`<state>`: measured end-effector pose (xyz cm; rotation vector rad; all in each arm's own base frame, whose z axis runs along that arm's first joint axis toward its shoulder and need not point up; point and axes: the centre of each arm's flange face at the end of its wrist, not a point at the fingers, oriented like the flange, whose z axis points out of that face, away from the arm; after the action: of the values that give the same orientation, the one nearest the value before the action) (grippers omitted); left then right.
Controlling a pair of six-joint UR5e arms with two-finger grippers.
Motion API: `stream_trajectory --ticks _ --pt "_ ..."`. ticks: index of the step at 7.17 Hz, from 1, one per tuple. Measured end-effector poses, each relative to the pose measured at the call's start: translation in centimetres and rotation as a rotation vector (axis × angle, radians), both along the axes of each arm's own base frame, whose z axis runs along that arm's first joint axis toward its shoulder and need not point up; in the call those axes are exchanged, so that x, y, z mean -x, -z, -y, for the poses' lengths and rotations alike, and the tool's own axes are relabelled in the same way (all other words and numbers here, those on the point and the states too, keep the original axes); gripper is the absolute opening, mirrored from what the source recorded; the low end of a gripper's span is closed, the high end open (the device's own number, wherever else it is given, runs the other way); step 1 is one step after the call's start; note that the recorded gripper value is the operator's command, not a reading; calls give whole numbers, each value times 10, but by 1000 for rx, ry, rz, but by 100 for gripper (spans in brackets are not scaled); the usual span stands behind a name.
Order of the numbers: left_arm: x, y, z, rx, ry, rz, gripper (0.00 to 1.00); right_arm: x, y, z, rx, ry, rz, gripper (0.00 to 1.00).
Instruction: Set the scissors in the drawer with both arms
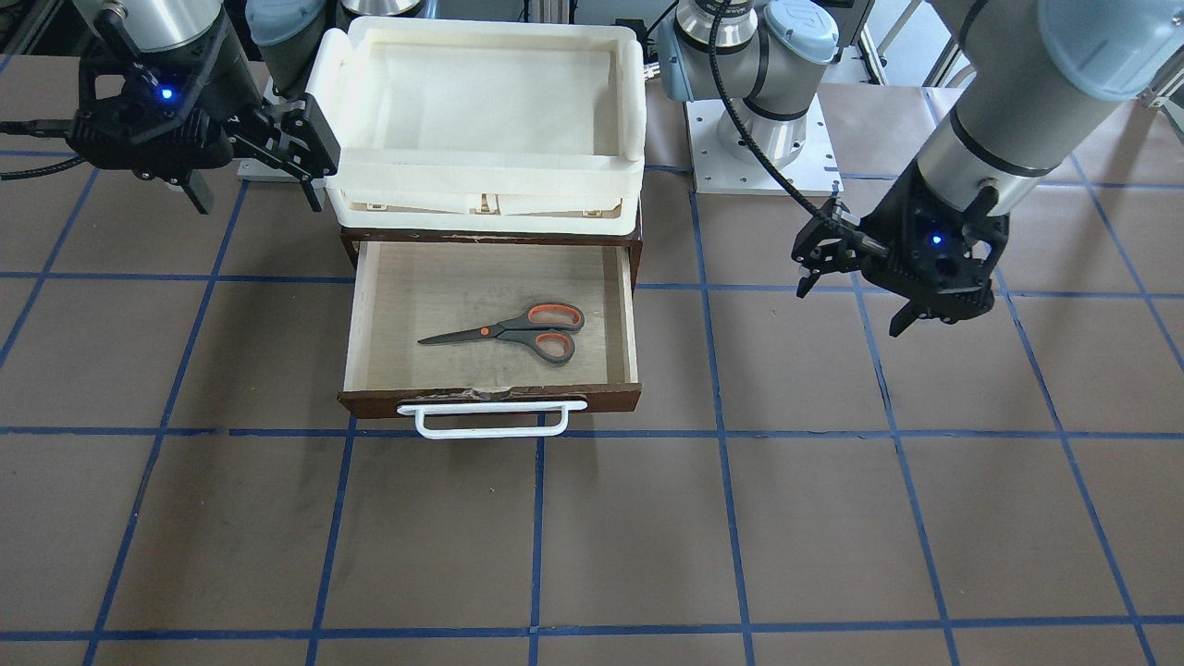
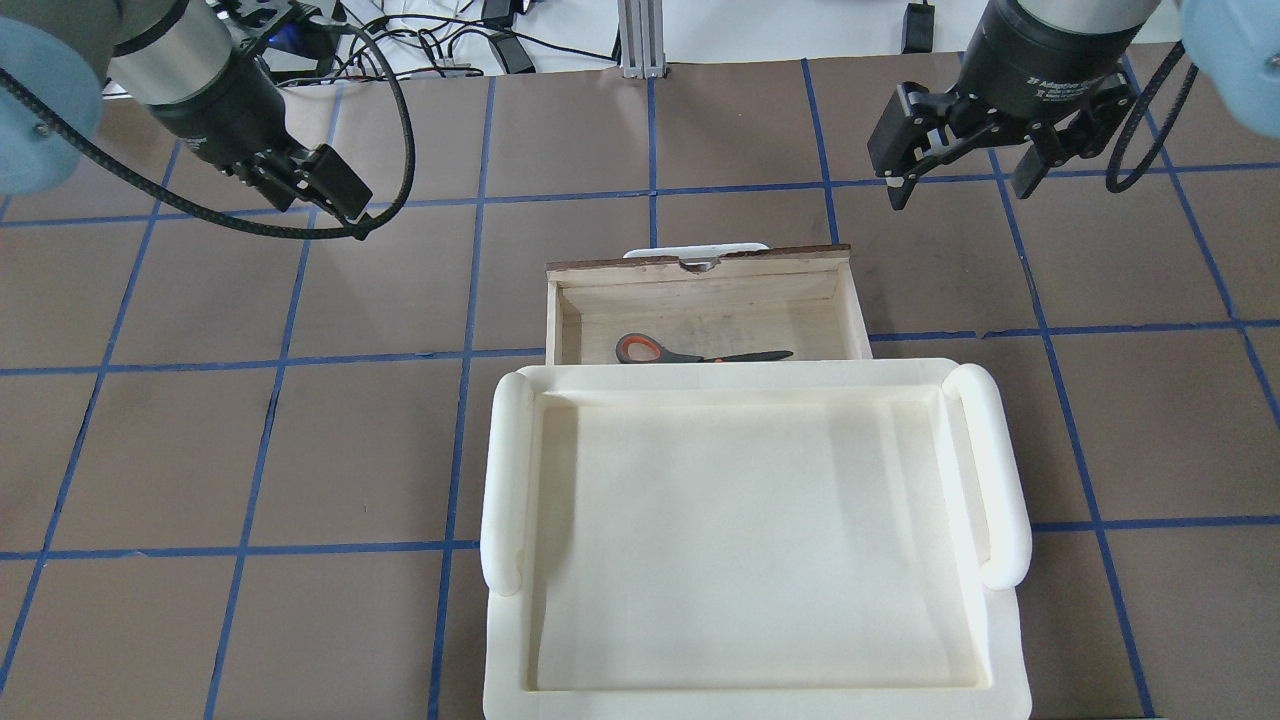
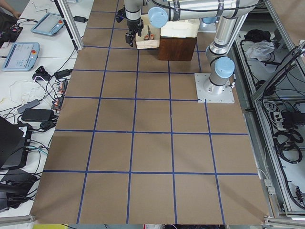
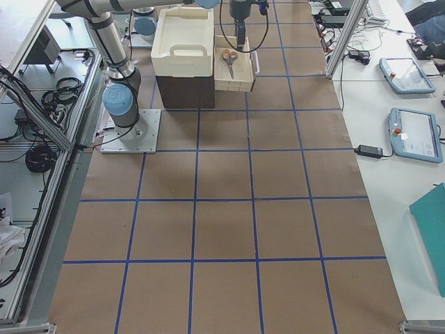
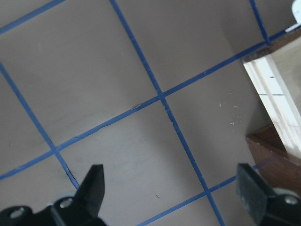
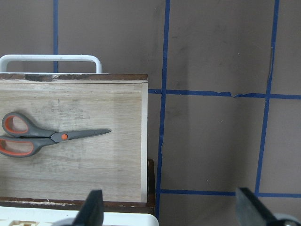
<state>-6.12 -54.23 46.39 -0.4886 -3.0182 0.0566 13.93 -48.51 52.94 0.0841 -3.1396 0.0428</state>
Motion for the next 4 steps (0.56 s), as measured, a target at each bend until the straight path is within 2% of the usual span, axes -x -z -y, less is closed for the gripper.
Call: stream_trajectory --ticks 1,2,4 --pt "-12 -5 -4 -2 -120 28 100 0 1 0 -1 0 4 100" --pt "-17 -8 -6 3 -205 45 100 -1 1 1 -2 -1 8 100" --pt "-20 -12 -7 22 -324 67 100 -1 1 1 -4 -4 11 100"
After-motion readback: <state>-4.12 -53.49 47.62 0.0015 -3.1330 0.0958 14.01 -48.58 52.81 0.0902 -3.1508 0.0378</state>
